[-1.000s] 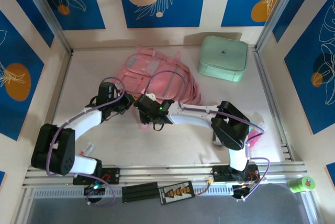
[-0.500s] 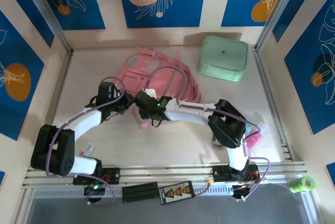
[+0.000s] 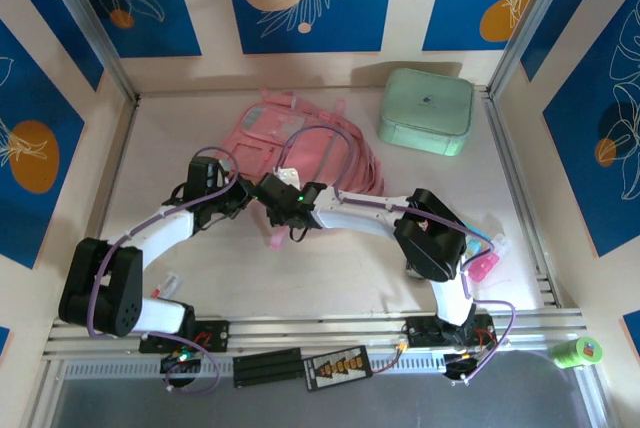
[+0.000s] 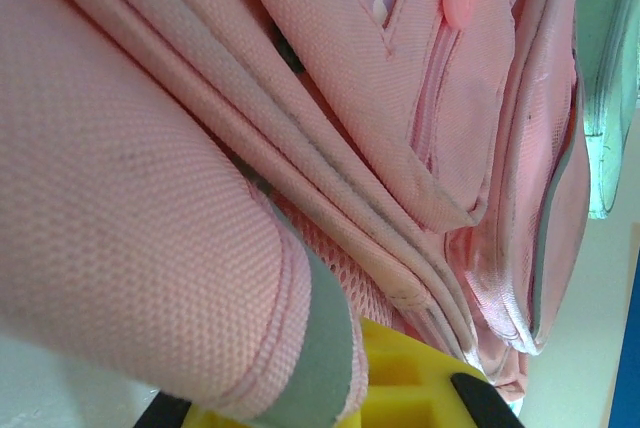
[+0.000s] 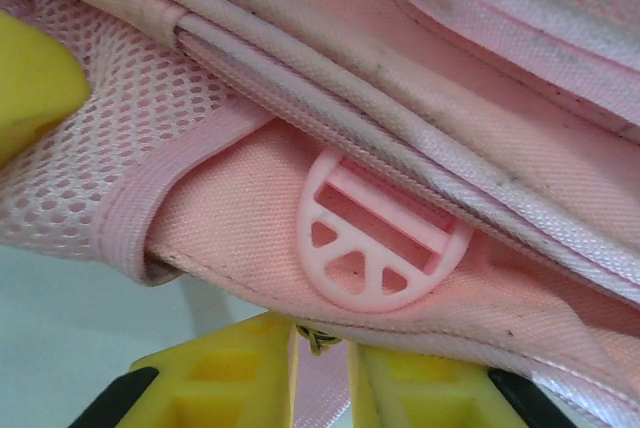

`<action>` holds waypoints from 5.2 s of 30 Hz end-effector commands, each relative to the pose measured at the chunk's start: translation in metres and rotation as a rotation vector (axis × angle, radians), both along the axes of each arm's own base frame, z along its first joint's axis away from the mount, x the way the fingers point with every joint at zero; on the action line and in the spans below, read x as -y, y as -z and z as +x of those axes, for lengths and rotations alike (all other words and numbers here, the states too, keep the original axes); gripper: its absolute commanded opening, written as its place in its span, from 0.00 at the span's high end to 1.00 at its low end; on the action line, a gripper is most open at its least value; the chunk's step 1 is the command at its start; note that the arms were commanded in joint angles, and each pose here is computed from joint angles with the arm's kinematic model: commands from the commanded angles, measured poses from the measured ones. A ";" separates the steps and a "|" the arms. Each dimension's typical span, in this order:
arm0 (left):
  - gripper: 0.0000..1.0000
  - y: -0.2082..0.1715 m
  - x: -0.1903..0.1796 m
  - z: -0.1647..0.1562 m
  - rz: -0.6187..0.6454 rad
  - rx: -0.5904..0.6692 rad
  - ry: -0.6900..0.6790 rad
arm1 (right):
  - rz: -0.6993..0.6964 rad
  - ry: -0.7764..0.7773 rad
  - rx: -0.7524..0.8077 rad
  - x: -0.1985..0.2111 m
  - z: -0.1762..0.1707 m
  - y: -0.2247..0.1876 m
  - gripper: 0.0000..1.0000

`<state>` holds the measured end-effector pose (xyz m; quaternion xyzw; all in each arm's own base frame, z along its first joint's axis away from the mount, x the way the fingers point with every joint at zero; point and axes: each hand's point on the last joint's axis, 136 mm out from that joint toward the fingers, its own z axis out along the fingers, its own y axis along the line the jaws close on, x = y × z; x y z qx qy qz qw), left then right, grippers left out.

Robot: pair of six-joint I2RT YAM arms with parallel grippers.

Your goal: Pack books, pencil case, and school supplies into a backpack

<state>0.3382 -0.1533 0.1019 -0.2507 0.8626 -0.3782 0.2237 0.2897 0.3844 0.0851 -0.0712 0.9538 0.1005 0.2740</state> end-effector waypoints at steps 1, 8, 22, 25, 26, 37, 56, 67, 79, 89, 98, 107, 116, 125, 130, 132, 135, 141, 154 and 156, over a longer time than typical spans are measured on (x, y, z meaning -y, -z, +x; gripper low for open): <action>1.00 -0.039 0.021 0.003 -0.063 0.109 0.091 | -0.030 0.056 0.028 0.009 0.010 -0.002 0.80; 1.00 -0.039 0.021 0.004 -0.056 0.110 0.090 | -0.067 0.085 0.022 0.033 0.000 0.011 0.90; 1.00 -0.036 0.012 0.011 0.009 0.112 0.080 | -0.166 0.210 -0.021 0.120 -0.028 0.022 0.92; 1.00 -0.034 0.010 0.012 0.012 0.107 0.076 | -0.189 0.282 -0.040 0.155 -0.032 0.028 0.91; 1.00 -0.034 0.010 0.013 0.013 0.108 0.075 | -0.193 0.304 -0.046 0.164 -0.032 0.030 0.91; 1.00 -0.035 0.012 0.013 0.002 0.105 0.082 | -0.124 0.097 0.019 0.136 -0.010 0.017 0.79; 1.00 -0.030 -0.005 0.017 0.068 0.099 0.031 | -0.237 0.006 0.113 0.167 -0.001 0.013 0.89; 1.00 -0.014 -0.011 0.028 0.076 0.081 0.040 | -0.132 -0.007 0.091 0.193 -0.003 0.007 1.00; 0.70 0.015 -0.037 0.075 0.183 0.074 0.049 | 0.333 -0.458 -0.053 0.076 -0.045 -0.030 1.00; 0.35 0.016 -0.087 0.027 0.267 0.023 -0.097 | 0.382 -0.486 -0.065 0.001 -0.032 -0.035 1.00; 0.27 -0.001 -0.055 -0.010 0.016 0.057 -0.099 | 0.388 -0.506 -0.105 -0.034 -0.031 -0.034 1.00; 0.27 -0.011 -0.009 -0.024 -0.177 0.048 -0.082 | 0.375 -0.530 -0.148 -0.038 -0.044 -0.027 1.00; 0.34 0.013 0.001 -0.022 -0.170 -0.003 -0.086 | 0.342 -0.526 -0.176 -0.039 -0.053 -0.019 1.00; 0.66 0.032 0.006 -0.023 -0.138 -0.042 -0.072 | 0.297 -0.487 -0.175 -0.029 -0.054 -0.014 1.00; 0.90 0.030 0.006 -0.022 -0.117 -0.034 -0.065 | 0.165 -0.360 -0.148 0.003 -0.047 -0.005 1.00; 0.96 0.029 0.005 -0.022 -0.108 -0.032 -0.062 | 0.082 -0.280 -0.136 0.025 -0.043 -0.001 1.00; 1.00 0.026 0.005 -0.020 -0.094 -0.025 -0.057 | -0.044 -0.156 -0.131 0.060 -0.037 0.002 1.00; 1.00 0.022 0.007 -0.017 -0.099 -0.014 -0.047 | -0.105 -0.112 -0.143 0.077 -0.037 0.005 0.99; 1.00 0.026 0.013 -0.014 -0.113 -0.023 -0.019 | -0.046 -0.207 -0.147 0.039 -0.031 0.007 0.72; 1.00 0.025 0.013 -0.014 -0.114 -0.021 -0.019 | -0.044 -0.205 -0.156 0.038 -0.032 0.009 0.72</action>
